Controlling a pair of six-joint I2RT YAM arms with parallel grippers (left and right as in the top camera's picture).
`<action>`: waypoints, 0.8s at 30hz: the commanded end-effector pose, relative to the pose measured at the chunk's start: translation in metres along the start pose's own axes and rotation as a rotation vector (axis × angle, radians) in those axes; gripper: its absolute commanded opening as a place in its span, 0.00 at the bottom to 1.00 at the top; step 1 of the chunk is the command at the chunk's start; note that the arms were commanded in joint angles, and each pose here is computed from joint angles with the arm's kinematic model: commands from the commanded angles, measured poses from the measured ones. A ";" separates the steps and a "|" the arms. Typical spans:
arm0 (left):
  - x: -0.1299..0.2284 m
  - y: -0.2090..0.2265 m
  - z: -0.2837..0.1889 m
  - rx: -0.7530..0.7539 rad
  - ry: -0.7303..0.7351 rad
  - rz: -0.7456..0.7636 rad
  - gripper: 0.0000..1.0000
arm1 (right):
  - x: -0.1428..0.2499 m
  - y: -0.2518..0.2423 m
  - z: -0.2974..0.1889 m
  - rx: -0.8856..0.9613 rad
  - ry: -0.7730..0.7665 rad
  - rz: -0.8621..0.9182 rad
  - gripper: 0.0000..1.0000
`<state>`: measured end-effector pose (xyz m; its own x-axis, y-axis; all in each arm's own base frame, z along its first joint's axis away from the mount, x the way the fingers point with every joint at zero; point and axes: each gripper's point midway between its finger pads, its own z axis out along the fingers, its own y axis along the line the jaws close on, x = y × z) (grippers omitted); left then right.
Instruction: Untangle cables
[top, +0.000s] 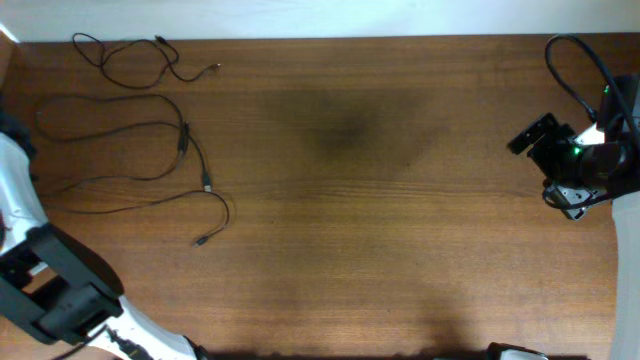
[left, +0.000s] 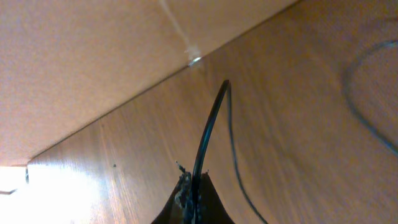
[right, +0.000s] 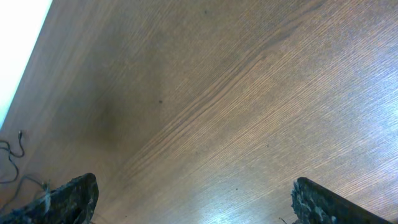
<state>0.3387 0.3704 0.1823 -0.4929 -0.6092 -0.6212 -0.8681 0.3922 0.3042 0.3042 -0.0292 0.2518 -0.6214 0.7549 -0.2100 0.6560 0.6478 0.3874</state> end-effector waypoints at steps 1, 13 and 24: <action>0.009 0.012 0.038 -0.051 0.033 0.000 0.43 | -0.001 -0.002 0.002 0.017 -0.007 -0.005 1.00; 0.003 -0.036 0.046 0.248 0.024 0.027 0.97 | -0.002 -0.001 0.002 0.012 -0.012 -0.006 1.00; 0.073 -0.182 -0.018 0.832 0.235 0.171 0.62 | -0.005 0.002 0.002 -0.001 -0.023 -0.009 1.00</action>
<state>0.4313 0.2946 0.1241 -0.6087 -0.6201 -0.4948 -0.6065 0.7658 -0.2136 0.3092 -0.0314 0.2540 -0.6142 0.7545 -0.2313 0.6494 0.6498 0.3951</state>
